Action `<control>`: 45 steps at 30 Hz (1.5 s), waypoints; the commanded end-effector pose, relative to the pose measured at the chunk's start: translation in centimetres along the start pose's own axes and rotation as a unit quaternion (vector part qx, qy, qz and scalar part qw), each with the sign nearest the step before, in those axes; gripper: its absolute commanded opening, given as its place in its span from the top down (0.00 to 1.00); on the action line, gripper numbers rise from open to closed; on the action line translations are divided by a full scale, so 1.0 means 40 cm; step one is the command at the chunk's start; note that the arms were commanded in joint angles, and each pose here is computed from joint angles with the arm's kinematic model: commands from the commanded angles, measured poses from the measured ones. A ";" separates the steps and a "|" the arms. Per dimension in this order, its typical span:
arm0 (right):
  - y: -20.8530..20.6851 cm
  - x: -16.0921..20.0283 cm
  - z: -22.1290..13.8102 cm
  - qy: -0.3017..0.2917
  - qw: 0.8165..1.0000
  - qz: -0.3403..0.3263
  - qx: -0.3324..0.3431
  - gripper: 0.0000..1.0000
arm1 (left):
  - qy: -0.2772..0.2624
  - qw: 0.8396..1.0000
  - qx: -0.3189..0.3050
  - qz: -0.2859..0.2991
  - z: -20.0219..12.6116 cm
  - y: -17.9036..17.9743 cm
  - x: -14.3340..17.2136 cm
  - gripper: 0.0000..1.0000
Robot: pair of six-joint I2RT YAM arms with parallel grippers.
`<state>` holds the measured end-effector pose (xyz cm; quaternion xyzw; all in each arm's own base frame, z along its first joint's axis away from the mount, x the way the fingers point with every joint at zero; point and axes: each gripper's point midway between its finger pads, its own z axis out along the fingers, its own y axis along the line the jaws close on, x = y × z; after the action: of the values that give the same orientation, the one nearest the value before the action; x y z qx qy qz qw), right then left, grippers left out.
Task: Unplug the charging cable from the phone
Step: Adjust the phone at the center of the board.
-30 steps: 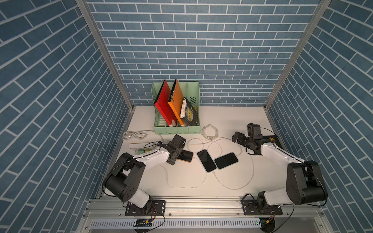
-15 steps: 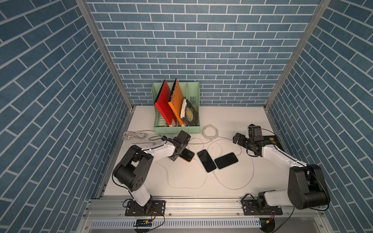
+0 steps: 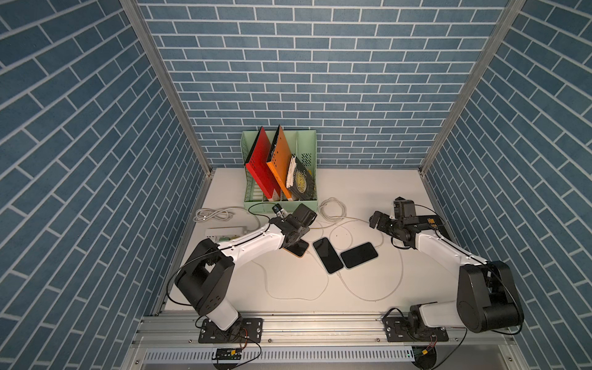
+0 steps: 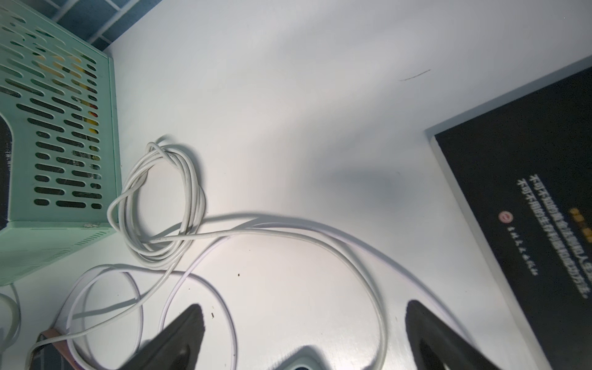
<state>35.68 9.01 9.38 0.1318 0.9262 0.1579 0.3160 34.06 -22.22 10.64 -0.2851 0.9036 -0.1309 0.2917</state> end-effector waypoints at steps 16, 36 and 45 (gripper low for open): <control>-0.030 0.037 -0.029 -0.002 1.000 0.004 0.015 0.00 | 0.081 0.990 -0.018 0.118 0.163 -0.060 0.104 1.00; -0.034 0.049 -0.010 0.005 1.000 0.010 0.014 0.00 | 0.117 0.986 -0.046 0.106 0.156 0.046 0.160 1.00; -0.034 0.057 0.004 0.009 1.000 0.016 0.010 0.01 | 0.123 0.985 -0.058 0.103 0.110 0.112 0.168 1.00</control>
<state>33.92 8.41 8.06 0.1352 0.9296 0.1487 0.3088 31.59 -24.13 2.53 -0.1873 0.9593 -0.1011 0.1853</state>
